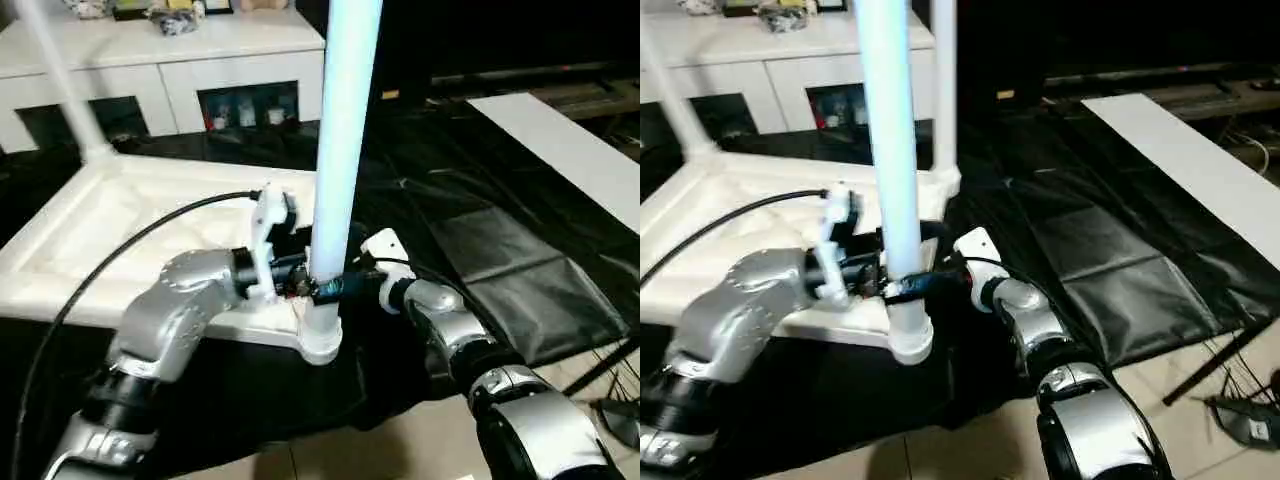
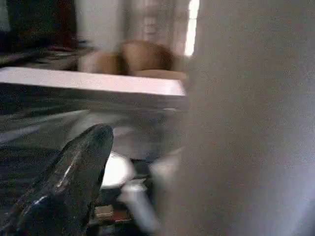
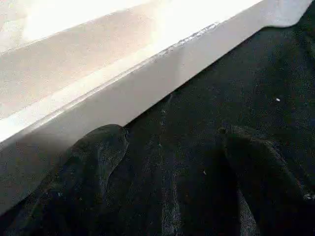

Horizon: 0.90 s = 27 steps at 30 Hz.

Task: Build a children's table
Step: Rotate table base

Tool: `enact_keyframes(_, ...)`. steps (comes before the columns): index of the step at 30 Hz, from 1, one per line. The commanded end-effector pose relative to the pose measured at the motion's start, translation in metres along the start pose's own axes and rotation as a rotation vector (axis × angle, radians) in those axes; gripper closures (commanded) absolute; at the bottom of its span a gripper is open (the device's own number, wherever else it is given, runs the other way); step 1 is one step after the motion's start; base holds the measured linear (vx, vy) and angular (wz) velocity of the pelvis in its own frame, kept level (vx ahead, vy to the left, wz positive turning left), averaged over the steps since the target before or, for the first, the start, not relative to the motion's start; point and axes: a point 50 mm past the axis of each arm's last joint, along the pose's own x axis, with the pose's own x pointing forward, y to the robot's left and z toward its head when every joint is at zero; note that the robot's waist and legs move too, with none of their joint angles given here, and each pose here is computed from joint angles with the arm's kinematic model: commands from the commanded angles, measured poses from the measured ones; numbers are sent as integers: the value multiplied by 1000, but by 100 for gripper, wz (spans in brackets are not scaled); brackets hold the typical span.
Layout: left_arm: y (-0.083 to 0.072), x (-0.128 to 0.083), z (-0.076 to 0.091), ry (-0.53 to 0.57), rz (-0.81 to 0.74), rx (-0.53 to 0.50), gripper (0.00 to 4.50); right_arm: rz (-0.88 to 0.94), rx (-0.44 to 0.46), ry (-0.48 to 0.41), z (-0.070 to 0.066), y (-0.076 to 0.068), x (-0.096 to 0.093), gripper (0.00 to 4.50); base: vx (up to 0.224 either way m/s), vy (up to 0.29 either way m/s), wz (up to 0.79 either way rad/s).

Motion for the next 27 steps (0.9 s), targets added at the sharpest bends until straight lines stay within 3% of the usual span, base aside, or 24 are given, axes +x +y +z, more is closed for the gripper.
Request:
enact_keyframes(1,9,13,-1,13,87,51,2,67,-19,-39,5,11,4,66,0,0,0)
enact_keyframes(7,30,16,-5,68,261,133,2,-25,9,-82,7,-14,-9,66,0,0,0)
enact_keyframes(10,32,16,-6,76,273,160,2,-39,12,-102,9,-22,-14,66,0,0,0)
enact_keyframes(14,27,14,-6,42,224,127,2,-56,5,-136,12,-37,-26,66,0,0,0)
enact_keyframes(15,19,12,-7,6,137,93,2,-54,2,-163,13,-45,-35,66,0,0,0)
enact_keyframes(18,6,2,-14,-2,-20,36,2,20,-26,-184,13,-49,-48,66,0,0,0)
enact_keyframes(21,8,-9,-26,84,-65,38,2,86,-72,-169,10,-51,-58,66,0,0,0)
enact_keyframes(22,13,-19,-37,178,-74,57,2,147,-125,-141,8,-50,-67,66,0,0,0)
enact_keyframes(24,17,-24,-42,229,-73,58,2,177,-145,-125,6,-50,-71,66,0,0,0)
enact_keyframes(27,31,-39,-55,406,-46,85,18,267,-201,-71,2,-45,-80,66,0,0,0)
